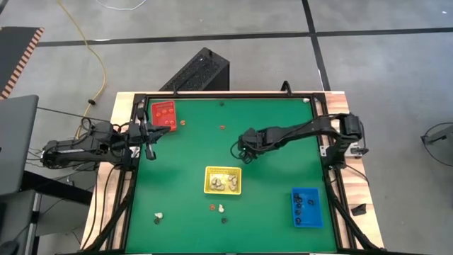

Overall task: Sort Halloween decoration
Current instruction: Put the black skull toy into the blue bin

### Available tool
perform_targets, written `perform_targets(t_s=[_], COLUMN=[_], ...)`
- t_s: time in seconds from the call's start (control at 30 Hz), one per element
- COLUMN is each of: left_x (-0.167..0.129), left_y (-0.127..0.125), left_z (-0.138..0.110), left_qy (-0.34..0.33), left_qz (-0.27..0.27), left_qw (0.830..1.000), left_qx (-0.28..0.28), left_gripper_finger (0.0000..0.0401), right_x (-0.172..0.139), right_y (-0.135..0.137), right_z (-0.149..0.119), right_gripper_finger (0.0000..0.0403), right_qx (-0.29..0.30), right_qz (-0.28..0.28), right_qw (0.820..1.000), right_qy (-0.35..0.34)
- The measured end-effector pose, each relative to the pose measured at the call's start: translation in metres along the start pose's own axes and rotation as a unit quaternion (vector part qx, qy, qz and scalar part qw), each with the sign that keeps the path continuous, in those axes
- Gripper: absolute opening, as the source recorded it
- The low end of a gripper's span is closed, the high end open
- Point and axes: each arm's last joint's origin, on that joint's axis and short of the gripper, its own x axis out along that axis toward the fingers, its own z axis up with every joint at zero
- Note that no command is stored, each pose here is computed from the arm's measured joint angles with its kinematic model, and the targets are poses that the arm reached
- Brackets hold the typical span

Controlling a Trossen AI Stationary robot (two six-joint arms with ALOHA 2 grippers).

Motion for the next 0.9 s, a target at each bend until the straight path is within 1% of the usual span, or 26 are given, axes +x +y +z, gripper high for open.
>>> perform_targets(t_s=[0.07,0.13,0.27,0.4,0.53,0.6,0.7,0.77,0.87,0.9], left_x=[0.000,0.000,0.000,0.000,0.000,0.000,0.000,0.000,0.000,0.000], left_y=[0.000,0.000,0.000,0.000,0.000,0.000,0.000,0.000,0.000,0.000], left_z=[0.000,-0.001,-0.001,-0.002,-0.002,-0.002,-0.001,-0.001,-0.001,-0.001], left_qy=[0.002,0.003,0.007,0.009,0.009,0.008,0.007,0.007,0.007,0.007], left_qz=[0.000,-0.001,-0.001,-0.002,-0.001,-0.001,-0.001,-0.001,-0.001,-0.001], left_qw=[1.000,1.000,1.000,1.000,1.000,1.000,1.000,1.000,1.000,1.000], left_qx=[0.003,0.005,0.007,0.008,0.008,0.009,0.012,0.011,0.008,0.004], left_gripper_finger=[0.0000,0.0000,0.0000,0.0000,0.0000,0.0000,0.0000,0.0000,0.0000,0.0000], right_x=[0.006,0.013,0.024,0.027,0.024,0.024,0.033,0.044,0.054,0.056], right_y=[0.002,0.005,0.009,0.013,0.017,0.019,0.022,0.020,0.014,0.011], right_z=[-0.001,-0.001,-0.003,-0.007,-0.022,-0.033,-0.050,-0.062,-0.078,-0.083], right_gripper_finger=[0.0269,0.0275,0.0276,0.0276,0.0276,0.0276,0.0276,0.0276,0.0276,0.0276], right_qx=[-0.006,-0.011,-0.015,-0.015,-0.003,0.010,0.046,0.068,0.109,0.121], right_qz=[-0.004,-0.008,-0.016,-0.035,-0.059,-0.068,-0.051,-0.037,-0.015,-0.015], right_qw=[1.000,1.000,1.000,0.999,0.996,0.994,0.988,0.980,0.968,0.964], right_qy=[0.000,-0.002,-0.010,-0.024,-0.060,-0.081,-0.135,-0.181,-0.224,-0.238])
